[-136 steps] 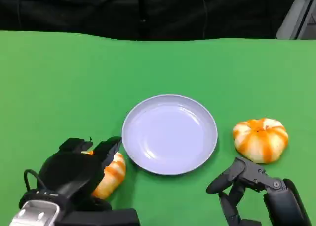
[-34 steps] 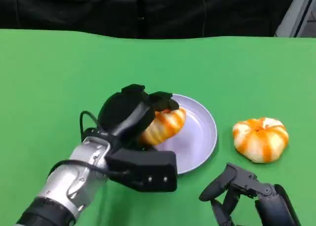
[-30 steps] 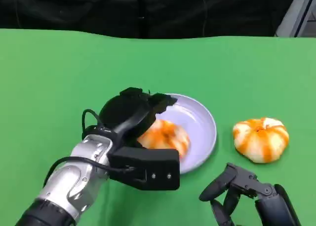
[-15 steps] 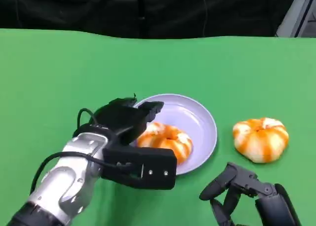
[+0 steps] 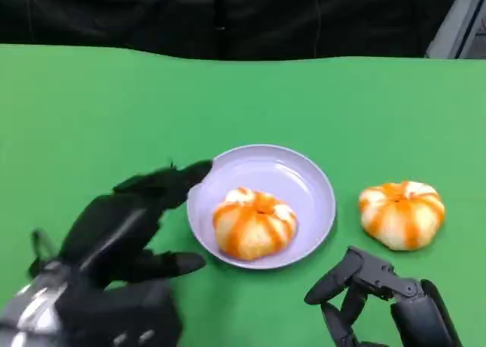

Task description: Grasp the bread from the table and place it into the plate.

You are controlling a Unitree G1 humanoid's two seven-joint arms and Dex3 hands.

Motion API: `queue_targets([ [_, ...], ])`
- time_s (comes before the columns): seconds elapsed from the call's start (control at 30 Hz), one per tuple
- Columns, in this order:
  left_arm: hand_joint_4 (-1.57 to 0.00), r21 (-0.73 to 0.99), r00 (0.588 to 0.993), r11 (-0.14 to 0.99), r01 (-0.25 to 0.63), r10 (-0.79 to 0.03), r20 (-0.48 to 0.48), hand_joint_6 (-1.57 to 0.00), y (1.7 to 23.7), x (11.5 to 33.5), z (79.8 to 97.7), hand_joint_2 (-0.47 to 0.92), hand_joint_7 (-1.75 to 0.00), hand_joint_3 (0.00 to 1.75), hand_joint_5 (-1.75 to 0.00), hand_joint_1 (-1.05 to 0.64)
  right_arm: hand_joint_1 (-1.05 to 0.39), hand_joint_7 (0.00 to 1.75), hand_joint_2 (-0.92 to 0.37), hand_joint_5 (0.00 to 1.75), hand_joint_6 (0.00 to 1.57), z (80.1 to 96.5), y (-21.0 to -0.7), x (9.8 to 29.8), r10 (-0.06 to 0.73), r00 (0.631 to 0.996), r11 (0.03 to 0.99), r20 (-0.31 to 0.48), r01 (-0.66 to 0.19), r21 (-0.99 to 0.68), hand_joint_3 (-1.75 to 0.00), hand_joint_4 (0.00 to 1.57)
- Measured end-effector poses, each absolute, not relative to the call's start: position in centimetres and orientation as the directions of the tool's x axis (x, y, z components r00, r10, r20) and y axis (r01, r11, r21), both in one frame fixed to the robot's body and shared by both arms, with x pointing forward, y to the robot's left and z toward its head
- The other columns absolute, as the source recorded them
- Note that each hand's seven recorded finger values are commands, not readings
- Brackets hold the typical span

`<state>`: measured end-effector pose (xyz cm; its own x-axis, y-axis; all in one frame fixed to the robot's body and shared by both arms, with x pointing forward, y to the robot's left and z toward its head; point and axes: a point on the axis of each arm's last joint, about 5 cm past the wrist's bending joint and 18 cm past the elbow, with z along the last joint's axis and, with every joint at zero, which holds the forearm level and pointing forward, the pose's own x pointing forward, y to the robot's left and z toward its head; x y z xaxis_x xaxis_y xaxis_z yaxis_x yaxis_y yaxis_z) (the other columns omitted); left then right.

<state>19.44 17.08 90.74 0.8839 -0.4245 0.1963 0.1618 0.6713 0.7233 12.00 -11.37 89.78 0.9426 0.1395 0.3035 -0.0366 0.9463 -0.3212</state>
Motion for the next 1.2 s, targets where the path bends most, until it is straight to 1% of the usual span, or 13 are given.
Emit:
queue_targets([
  [0.23,-0.85,0.551,0.887,0.822,0.141,-0.353,0.298,-0.97,18.5,16.0,89.2,0.92,-0.25,0.13,-0.86,-0.08,-0.15,1.24,-0.45,1.65,0.72,89.8,-11.6,12.0,0.131,0.945,0.952,0.3,-0.036,-0.303,-1.14,0.81],
  [0.27,-0.86,0.534,0.891,0.834,0.141,-0.342,0.299,-1.05,18.6,15.5,89.0,0.82,-0.34,0.41,-1.03,0.0,-0.15,1.25,-0.45,1.65,0.72,89.8,-11.7,12.0,0.131,0.946,0.954,0.298,-0.038,-0.298,-1.15,0.81],
  [0.3,-0.84,0.508,0.897,0.85,0.139,-0.325,0.299,-1.07,18.7,15.1,88.8,0.6,-0.51,0.89,-1.22,0.07,-0.15,1.25,-0.44,1.65,0.72,89.7,-11.7,12.0,0.13,0.946,0.956,0.297,-0.039,-0.292,-1.16,0.81],
  [0.33,-0.84,0.474,0.905,0.871,0.129,-0.299,0.303,-1.04,18.7,14.6,88.7,0.52,-0.64,1.08,-1.28,0.09,-0.15,1.25,-0.44,1.65,0.72,89.7,-11.8,12.0,0.13,0.947,0.956,0.295,-0.041,-0.29,-1.16,0.81],
  [0.37,-0.88,0.43,0.912,0.895,0.117,-0.268,0.311,-1.0,18.7,14.2,88.7,0.46,-0.86,1.27,-1.39,0.12,-0.14,1.25,-0.43,1.65,0.72,89.7,-11.9,11.9,0.13,0.948,0.957,0.291,-0.043,-0.287,-1.17,0.81],
  [0.4,-0.93,0.393,0.915,0.912,0.115,-0.251,0.316,-0.96,18.7,14.0,88.7,0.4,-1.1,1.4,-1.49,0.13,-0.15,1.25,-0.43,1.65,0.72,89.7,-12.1,11.9,0.129,0.949,0.957,0.288,-0.042,-0.289,-1.17,0.81],
  [0.43,-0.95,0.361,0.918,0.925,0.12,-0.242,0.314,-0.94,18.6,13.7,88.6,0.37,-1.21,1.45,-1.53,0.14,-0.15,1.25,-0.43,1.65,0.72,89.7,-12.2,11.9,0.129,0.95,0.955,0.286,-0.041,-0.292,-1.17,0.81],
  [0.47,-0.95,0.341,0.92,0.932,0.126,-0.238,0.31,-0.91,18.6,13.5,88.6,0.35,-1.37,1.46,-1.62,0.12,-0.15,1.24,-0.43,1.65,0.72,89.6,-12.4,11.8,0.128,0.949,0.954,0.287,-0.039,-0.297,-1.16,0.81],
  [0.5,-0.94,0.33,0.922,0.935,0.131,-0.237,0.307,-0.89,18.6,13.3,88.5,0.35,-1.44,1.47,-1.66,0.12,-0.15,1.24,-0.43,1.65,0.72,89.6,-12.6,11.8,0.127,0.949,0.953,0.287,-0.036,-0.302,-1.16,0.81],
  [0.6,-0.9,0.302,0.923,0.944,0.135,-0.231,0.308,-0.83,18.0,12.9,88.4,0.34,-1.55,1.48,-1.73,0.11,-0.15,1.23,-0.44,1.62,0.72,89.5,-13.1,11.6,0.122,0.951,0.95,0.284,-0.029,-0.312,-1.16,0.78],
  [0.8,-0.91,0.243,0.939,0.962,0.127,-0.196,0.284,-0.83,17.5,12.9,87.4,0.29,-1.56,1.54,-1.71,0.05,-0.15,1.22,-0.45,1.61,0.73,89.4,-13.5,11.1,0.128,0.948,0.946,0.293,-0.028,-0.323,-1.14,0.77],
  [1.03,-0.92,0.225,0.94,0.968,0.11,-0.175,0.294,-0.85,17.8,13.1,87.1,0.37,-1.5,1.41,-1.69,0.04,-0.13,1.22,-0.45,1.62,0.73,89.1,-13.3,10.5,0.124,0.955,0.949,0.27,-0.035,-0.312,-1.16,0.78],
  [1.2,-0.89,0.228,0.94,0.967,0.113,-0.179,0.289,-0.84,18.1,13.2,87.0,0.32,-1.48,1.47,-1.67,0.03,-0.15,1.22,-0.44,1.63,0.72,89.6,-13.2,10.2,0.114,0.955,0.951,0.272,-0.025,-0.309,-1.17,0.78],
])
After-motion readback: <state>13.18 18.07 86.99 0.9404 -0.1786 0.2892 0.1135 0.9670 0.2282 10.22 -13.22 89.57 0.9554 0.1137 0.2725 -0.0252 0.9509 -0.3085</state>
